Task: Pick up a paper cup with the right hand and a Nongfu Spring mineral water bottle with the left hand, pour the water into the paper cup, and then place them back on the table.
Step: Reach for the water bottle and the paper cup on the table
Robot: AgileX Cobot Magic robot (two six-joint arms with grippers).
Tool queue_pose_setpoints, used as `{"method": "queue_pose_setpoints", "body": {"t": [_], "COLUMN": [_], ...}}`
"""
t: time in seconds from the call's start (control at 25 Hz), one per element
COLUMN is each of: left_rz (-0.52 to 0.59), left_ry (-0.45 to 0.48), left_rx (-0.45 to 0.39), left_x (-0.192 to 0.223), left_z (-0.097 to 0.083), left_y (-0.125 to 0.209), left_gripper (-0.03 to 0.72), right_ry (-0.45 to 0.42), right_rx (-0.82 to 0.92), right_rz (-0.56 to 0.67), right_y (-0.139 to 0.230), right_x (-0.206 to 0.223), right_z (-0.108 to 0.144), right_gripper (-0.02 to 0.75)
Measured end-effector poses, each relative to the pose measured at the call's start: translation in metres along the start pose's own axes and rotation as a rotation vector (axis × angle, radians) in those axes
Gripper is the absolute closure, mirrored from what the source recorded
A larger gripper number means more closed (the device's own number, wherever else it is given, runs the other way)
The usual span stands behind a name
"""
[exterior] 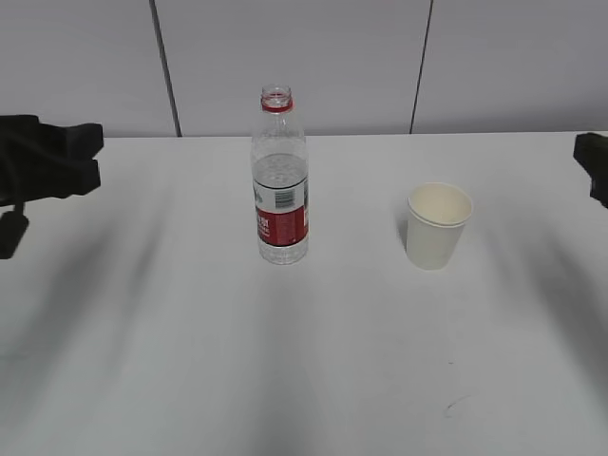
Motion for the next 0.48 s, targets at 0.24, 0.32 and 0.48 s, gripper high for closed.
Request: {"method": "queue_pose_setpoints", "body": {"t": [0.24, 0.32, 0.48], "left_rz": [0.004, 0.004, 0.035], "left_ry": [0.012, 0.027, 0.066], "left_rx": [0.005, 0.010, 0.023], "left_x": [0.026, 0.032, 0.041], "left_z": [-0.012, -0.016, -0.024], "left_y": [0.022, 0.028, 0.043], "left_gripper": [0.252, 0.252, 0.252], "right_ry": [-0.092, -0.117, -0.164], "right_rx": [-0.069, -0.081, -0.109], "right_rz": [0.024, 0.046, 0.073], "right_y": [0.021, 0.032, 0.053], "right_x": [0.027, 0.037, 0.054], "right_z": [0.010, 0.013, 0.017], "right_gripper": [0.148, 0.148, 0.148]}}
Point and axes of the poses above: a point on each arm's last joint axis where the gripper is mounted, x pointing out along that axis toward the gripper, z along the wrist's bending axis when the last joint is at zero, y = z × x, the point moved 4 cm from there along x, pointing out along that axis toward the gripper, and after that the axes turned 13 degrees about x, right-handed, at the moved point
